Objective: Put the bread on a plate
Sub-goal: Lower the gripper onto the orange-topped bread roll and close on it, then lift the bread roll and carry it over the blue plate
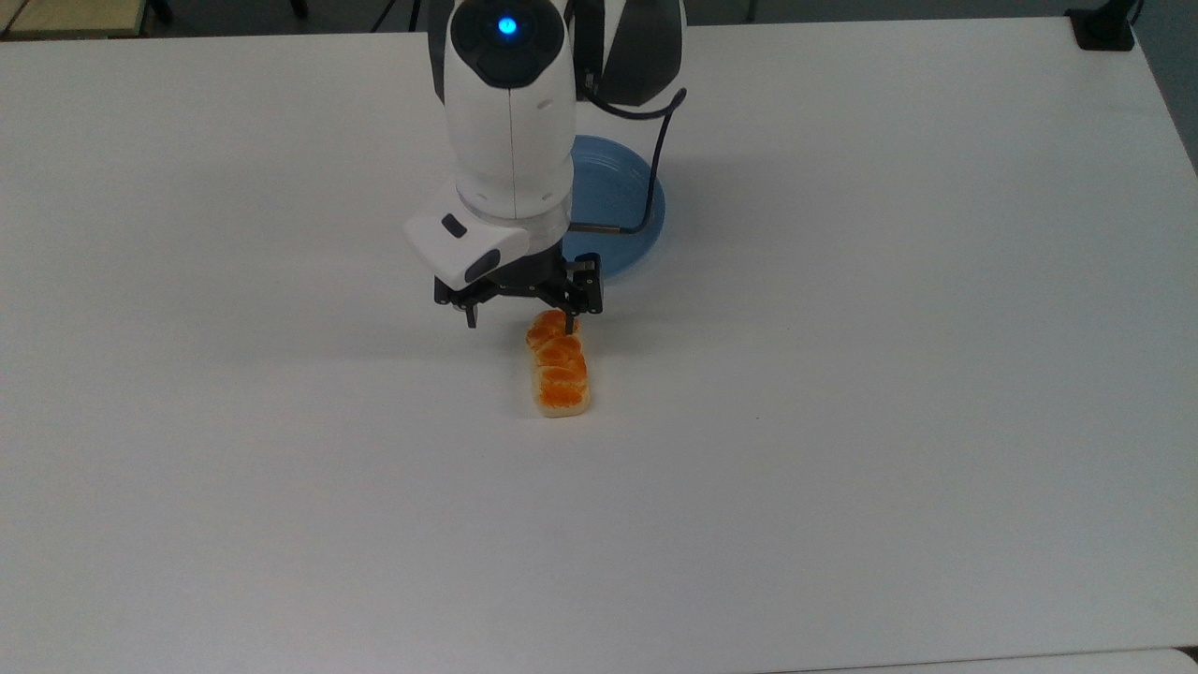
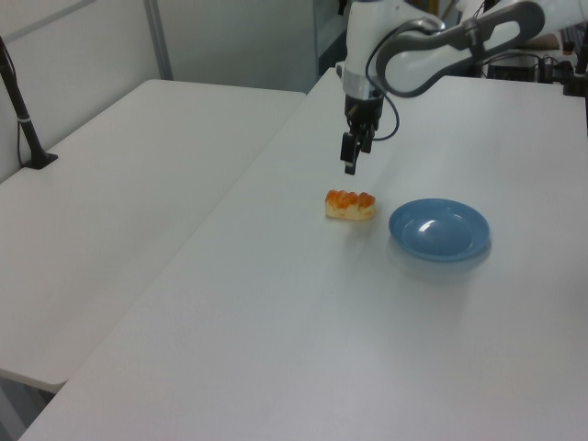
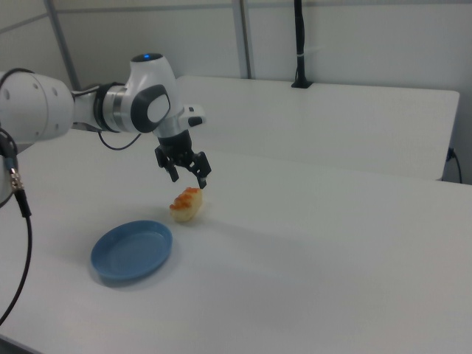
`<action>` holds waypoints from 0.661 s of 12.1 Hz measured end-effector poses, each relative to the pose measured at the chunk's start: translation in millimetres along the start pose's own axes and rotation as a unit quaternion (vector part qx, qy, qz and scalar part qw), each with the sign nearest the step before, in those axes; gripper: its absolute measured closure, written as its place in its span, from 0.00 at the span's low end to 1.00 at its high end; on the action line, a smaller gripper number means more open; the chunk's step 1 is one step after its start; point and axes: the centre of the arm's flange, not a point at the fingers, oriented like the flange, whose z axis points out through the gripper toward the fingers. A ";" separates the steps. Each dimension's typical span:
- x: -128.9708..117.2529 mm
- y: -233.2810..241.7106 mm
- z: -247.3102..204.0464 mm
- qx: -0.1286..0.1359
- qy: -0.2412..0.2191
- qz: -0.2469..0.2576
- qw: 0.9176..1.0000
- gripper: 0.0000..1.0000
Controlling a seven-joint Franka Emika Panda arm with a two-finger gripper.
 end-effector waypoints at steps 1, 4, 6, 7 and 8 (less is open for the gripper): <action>3.5 -5.8 14.3 0.000 -0.002 0.003 1.000 0.00; 10.9 -19.3 50.1 0.000 -0.005 0.011 1.000 0.00; 11.0 -27.5 67.0 0.002 -0.009 0.005 1.000 0.00; 12.0 -30.3 72.7 0.003 -0.005 0.003 1.000 0.04; 12.4 -31.6 77.2 0.004 -0.004 0.002 1.000 0.04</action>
